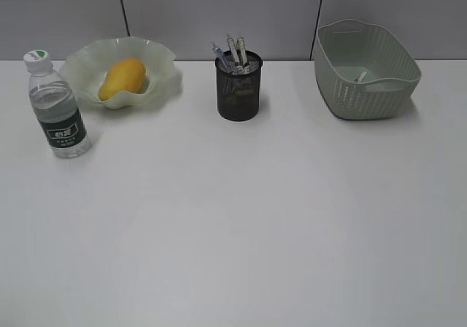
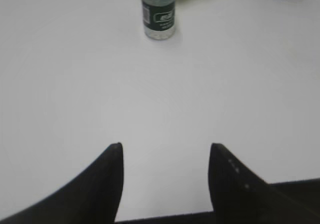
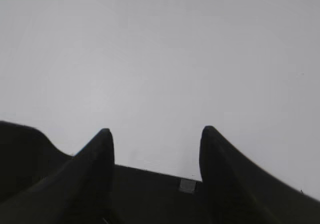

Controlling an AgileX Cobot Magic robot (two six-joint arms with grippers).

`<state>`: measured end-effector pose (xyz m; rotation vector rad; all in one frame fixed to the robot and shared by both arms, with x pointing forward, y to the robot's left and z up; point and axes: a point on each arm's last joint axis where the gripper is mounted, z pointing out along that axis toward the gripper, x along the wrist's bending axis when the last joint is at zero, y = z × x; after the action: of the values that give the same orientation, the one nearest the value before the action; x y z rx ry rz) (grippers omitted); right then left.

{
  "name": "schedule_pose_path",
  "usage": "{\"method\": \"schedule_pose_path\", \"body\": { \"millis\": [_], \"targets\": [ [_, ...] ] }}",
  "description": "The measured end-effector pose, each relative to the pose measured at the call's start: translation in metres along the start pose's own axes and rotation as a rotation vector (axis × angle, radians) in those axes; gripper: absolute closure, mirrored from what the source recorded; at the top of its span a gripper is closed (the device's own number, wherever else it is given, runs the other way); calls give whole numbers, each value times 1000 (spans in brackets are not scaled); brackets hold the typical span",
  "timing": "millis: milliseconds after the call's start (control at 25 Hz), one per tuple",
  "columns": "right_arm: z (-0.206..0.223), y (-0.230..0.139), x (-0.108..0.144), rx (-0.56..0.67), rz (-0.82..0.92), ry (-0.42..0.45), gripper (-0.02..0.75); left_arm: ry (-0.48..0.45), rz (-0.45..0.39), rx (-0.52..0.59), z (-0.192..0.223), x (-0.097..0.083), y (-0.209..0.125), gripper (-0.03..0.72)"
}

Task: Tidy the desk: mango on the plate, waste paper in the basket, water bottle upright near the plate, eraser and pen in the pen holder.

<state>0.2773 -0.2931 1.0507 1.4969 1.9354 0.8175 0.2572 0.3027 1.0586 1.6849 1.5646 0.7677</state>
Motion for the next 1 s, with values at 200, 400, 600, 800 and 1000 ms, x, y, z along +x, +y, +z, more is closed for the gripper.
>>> {"method": "schedule_pose_path", "body": {
  "millis": [200,400,600,800,1000],
  "targets": [
    [-17,-11,-2,-119,69,-83,295,90,-64,-4,-1,2,0,288],
    [-29,-20,0,-211,89,-116,295,119,-85,-55,-7,2,-4,322],
    [-36,-26,2,-270,90,-122,296,142,-100,-164,-22,1,-15,366],
    [-37,-26,2,-274,91,-120,296,151,-105,-178,-23,1,-16,403],
    [-37,-26,2,-275,92,-116,295,151,-105,-177,-23,1,-16,416]
  ]
}}
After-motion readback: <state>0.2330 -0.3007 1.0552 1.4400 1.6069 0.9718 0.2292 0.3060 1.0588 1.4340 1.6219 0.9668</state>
